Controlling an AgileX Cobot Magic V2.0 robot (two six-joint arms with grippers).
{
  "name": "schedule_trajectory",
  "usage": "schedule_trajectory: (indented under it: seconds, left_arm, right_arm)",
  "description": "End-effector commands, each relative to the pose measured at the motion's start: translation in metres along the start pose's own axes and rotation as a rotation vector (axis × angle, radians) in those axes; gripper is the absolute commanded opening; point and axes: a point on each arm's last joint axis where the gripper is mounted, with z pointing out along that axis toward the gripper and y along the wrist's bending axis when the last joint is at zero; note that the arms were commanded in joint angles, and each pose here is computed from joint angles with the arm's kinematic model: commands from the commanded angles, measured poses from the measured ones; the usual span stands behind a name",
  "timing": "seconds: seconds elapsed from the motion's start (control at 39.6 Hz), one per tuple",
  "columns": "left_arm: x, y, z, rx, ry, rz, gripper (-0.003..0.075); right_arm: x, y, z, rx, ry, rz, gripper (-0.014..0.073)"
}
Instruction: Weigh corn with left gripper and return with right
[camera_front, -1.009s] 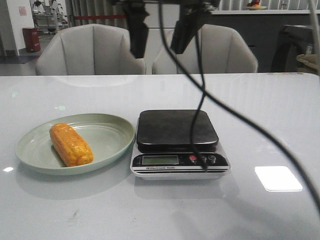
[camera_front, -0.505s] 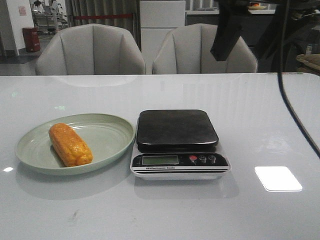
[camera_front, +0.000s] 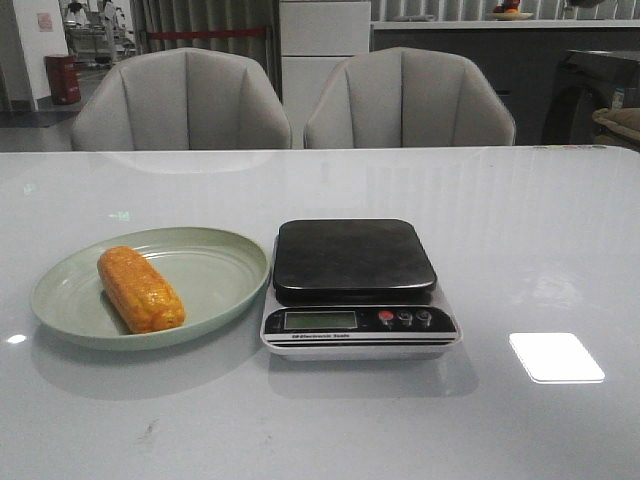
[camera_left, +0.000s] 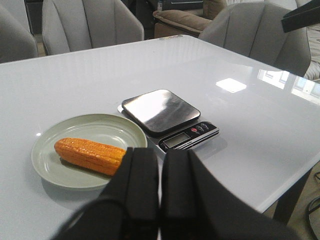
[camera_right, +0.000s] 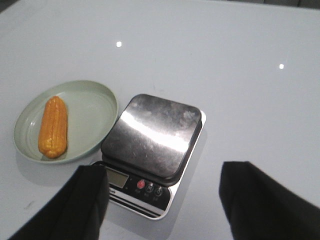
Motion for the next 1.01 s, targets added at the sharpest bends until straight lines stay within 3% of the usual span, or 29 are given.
schedule_trajectory:
  seconds: [0.0, 0.18, 0.43, 0.56, 0.63, 0.98]
  left_arm:
    - [-0.013, -0.001, -0.002, 0.008, -0.082, -0.001, 0.0113]
    - [-0.013, -0.001, -0.002, 0.008, -0.082, -0.001, 0.0113]
    - [-0.013, -0.001, -0.002, 0.008, -0.082, -0.001, 0.0113]
    - [-0.013, -0.001, -0.002, 0.008, -0.082, -0.001, 0.0113]
    - [-0.013, -0.001, -0.002, 0.008, -0.082, -0.001, 0.0113]
    - [-0.013, -0.001, -0.002, 0.008, -0.082, -0.001, 0.0113]
  right_arm:
    - [-0.005, -0.001, -0.028, -0.012, -0.259, -0.020, 0.0535]
    - [0.031, -0.007, -0.058, -0.020, -0.457, -0.035, 0.0404]
    - [0.063, -0.010, -0.065, -0.023, -0.397, -0.037, 0.0360]
    - [0.064, -0.010, -0.065, -0.022, -0.377, -0.037, 0.0111]
    - [0.063, -0.010, -0.065, -0.022, -0.389, -0.037, 0.0156]
    - [0.063, -0.010, -0.065, -0.023, -0.392, -0.036, 0.0155]
